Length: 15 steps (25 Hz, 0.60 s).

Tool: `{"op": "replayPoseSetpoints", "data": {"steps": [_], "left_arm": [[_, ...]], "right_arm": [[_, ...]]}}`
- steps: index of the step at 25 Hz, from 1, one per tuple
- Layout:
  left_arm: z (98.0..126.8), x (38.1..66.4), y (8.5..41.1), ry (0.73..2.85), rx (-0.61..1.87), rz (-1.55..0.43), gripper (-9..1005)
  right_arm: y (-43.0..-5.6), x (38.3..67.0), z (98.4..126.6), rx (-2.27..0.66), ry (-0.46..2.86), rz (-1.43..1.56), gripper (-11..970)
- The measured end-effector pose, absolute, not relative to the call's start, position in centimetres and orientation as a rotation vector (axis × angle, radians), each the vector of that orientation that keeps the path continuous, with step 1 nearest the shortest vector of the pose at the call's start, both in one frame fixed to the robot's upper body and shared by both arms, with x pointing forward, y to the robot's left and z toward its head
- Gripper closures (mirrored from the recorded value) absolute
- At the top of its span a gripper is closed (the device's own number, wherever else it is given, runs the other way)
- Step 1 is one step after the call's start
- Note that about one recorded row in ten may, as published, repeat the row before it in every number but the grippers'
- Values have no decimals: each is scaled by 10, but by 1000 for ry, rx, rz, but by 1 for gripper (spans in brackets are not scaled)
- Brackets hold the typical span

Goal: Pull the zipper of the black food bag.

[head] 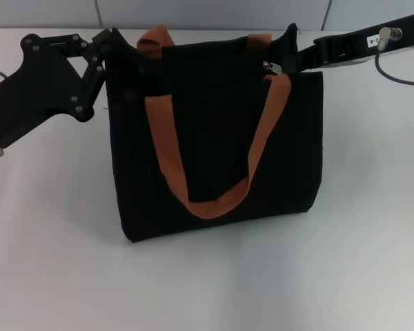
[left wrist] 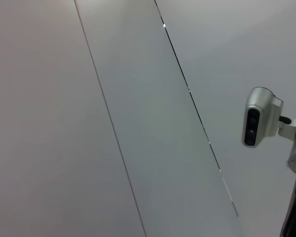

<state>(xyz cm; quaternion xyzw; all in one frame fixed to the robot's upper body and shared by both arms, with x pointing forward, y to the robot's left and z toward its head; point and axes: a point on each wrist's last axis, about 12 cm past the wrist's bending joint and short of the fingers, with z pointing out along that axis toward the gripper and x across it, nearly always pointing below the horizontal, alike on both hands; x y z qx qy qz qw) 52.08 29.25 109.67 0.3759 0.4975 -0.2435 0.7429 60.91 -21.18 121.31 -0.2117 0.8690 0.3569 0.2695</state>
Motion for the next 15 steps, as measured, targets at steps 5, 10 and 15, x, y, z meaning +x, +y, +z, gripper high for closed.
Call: {"op": "replayPoseSetpoints", "data": {"steps": [5, 10, 15], "left_arm": [[1097, 522, 292, 1090, 824, -532, 929], [1097, 522, 292, 1089, 825, -533, 927], [1097, 522, 291, 1088, 825, -534, 926]], "right_arm": [[-213, 609, 1213, -570, 2343, 962, 959], [-212, 608, 1213, -584, 2333, 965, 944], [-217, 608, 1216, -559, 2280, 1033, 918]]}}
